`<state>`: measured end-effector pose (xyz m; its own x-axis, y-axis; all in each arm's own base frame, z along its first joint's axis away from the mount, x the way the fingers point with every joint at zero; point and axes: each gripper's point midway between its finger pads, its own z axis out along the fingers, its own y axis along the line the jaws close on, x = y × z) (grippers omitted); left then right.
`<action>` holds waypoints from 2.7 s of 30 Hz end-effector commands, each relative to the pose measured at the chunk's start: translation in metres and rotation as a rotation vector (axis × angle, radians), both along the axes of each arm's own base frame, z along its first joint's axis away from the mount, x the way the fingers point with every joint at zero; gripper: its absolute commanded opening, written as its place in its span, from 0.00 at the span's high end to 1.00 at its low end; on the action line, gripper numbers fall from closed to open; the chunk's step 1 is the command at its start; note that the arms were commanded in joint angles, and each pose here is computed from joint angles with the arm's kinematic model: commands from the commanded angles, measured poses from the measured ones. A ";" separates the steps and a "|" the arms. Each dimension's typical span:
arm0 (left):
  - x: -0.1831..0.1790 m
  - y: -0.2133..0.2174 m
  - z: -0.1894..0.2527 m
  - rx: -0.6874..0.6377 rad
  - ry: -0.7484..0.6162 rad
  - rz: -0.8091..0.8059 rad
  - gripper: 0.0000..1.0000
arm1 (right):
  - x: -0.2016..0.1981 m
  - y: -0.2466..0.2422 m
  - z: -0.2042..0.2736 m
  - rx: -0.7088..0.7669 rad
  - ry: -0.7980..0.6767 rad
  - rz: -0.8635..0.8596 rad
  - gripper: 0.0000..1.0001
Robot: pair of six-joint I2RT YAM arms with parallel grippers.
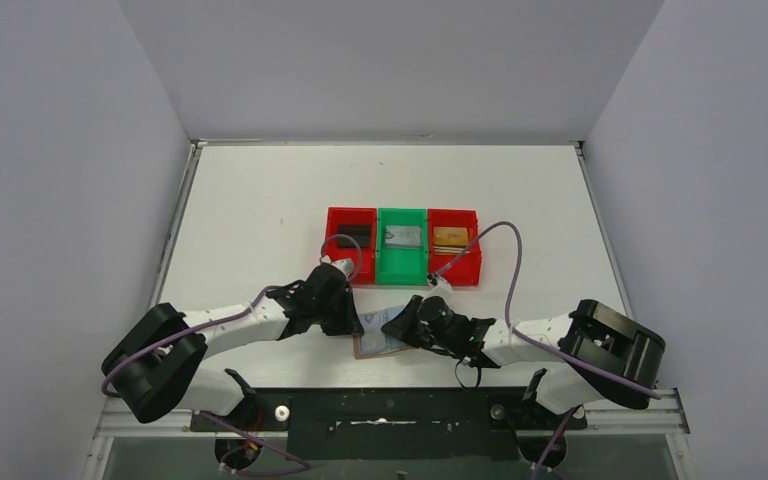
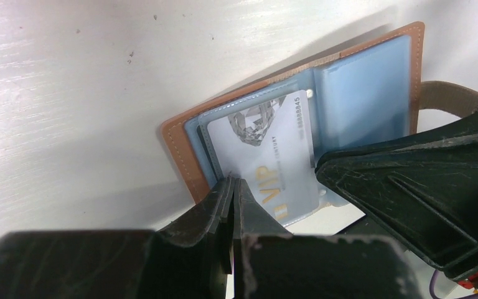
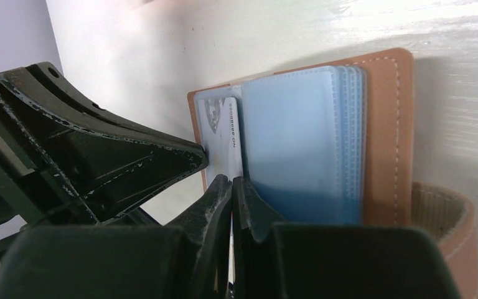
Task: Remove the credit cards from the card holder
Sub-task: Remove the credit card from the card holder.
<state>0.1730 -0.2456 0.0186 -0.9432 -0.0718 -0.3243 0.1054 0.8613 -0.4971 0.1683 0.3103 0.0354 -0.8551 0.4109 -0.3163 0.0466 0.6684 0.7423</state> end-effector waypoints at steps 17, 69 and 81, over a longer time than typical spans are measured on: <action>-0.015 0.023 -0.031 0.137 0.047 -0.043 1.00 | 0.003 -0.005 -0.010 -0.102 0.046 -0.037 0.70; 0.028 -0.023 0.055 -0.064 -0.136 -0.036 0.74 | -0.005 -0.021 -0.022 -0.049 0.109 -0.083 1.00; 0.000 -0.023 -0.001 -0.077 0.014 -0.067 0.83 | -0.005 -0.023 -0.019 -0.043 0.108 -0.091 1.00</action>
